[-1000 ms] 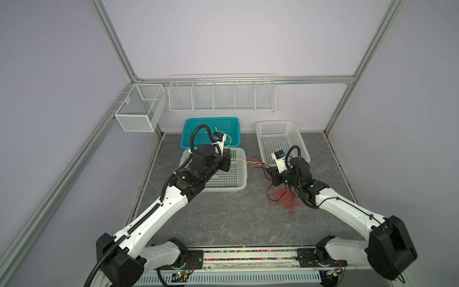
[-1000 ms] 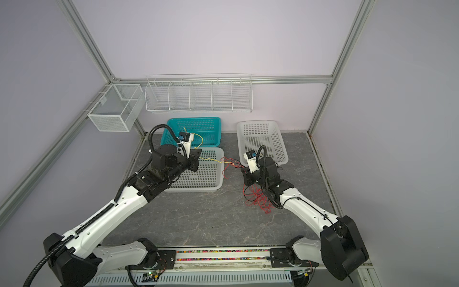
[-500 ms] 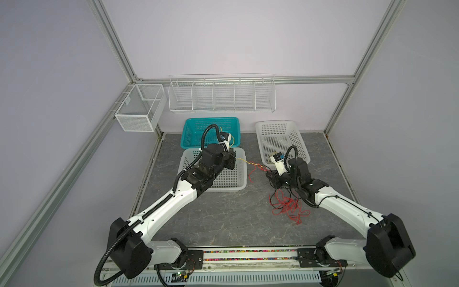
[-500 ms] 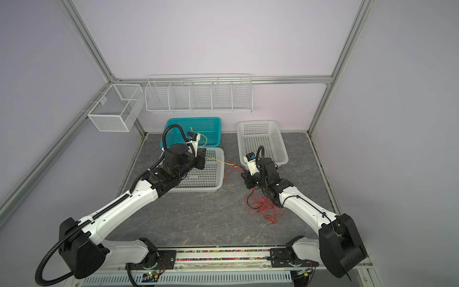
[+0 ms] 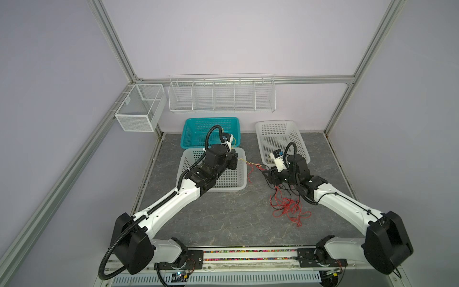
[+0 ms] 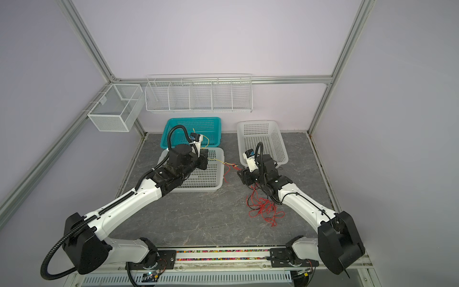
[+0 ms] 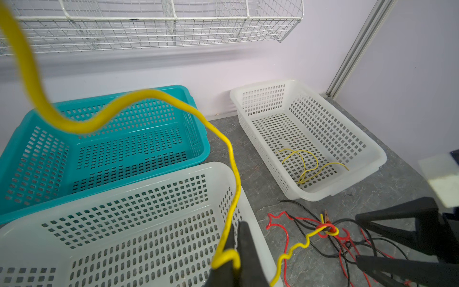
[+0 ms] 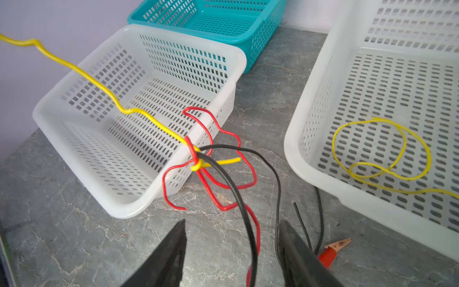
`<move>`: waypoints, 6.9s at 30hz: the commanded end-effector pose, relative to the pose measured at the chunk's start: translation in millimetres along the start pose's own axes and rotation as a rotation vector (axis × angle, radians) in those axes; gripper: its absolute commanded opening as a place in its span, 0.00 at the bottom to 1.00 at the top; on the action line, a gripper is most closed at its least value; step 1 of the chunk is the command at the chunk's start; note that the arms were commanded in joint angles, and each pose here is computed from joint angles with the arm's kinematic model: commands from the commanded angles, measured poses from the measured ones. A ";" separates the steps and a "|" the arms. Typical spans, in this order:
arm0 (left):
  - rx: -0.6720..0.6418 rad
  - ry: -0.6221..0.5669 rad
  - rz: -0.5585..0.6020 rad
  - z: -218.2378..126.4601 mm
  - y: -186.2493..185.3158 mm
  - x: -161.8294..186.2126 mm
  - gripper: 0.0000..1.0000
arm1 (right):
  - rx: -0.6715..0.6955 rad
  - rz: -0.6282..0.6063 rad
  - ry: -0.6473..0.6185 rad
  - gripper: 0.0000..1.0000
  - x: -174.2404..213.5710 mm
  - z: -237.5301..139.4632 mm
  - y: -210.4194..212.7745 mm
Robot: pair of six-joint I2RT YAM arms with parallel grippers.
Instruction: Untangle the cables
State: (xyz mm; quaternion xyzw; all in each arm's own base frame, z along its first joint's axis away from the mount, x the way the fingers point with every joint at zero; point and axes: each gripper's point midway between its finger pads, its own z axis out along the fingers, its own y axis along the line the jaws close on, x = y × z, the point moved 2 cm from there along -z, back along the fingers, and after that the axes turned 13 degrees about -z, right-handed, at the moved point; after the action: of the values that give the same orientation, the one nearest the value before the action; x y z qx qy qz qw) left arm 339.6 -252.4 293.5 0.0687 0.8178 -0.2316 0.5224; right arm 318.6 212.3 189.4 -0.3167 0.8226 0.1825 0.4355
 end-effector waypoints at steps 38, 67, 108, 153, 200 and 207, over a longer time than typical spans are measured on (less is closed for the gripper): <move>0.084 -0.016 -0.009 4.2 -35.6 -5.4 0.35 | -0.086 -0.239 -0.213 0.06 -85.4 36.9 25.4; 0.309 -0.057 -0.056 1.7 -53.8 22.6 0.48 | -0.270 -0.179 -0.400 0.06 -123.2 1.4 15.0; 0.393 0.052 0.018 7.1 -87.3 37.9 0.58 | -0.113 -0.271 -0.353 0.06 -127.1 -11.2 17.8; 0.313 0.094 -0.033 45.1 -78.8 61.1 0.00 | -0.232 -0.223 -0.419 0.06 -134.3 -25.9 45.9; 0.101 0.001 -0.043 36.3 -37.0 43.7 0.00 | 0.333 -0.004 -0.132 0.06 -42.1 -70.7 -57.0; 0.075 -0.015 -0.045 31.3 -30.7 39.9 0.00 | 0.408 0.066 -0.047 0.06 -10.0 -70.5 -83.1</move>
State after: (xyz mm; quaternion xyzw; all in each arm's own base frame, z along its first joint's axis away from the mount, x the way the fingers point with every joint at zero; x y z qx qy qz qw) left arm 335.0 -311.8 256.7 0.0885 0.8026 -0.2988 0.5086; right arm 340.7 127.5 248.4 -0.2089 0.8245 0.0596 0.5225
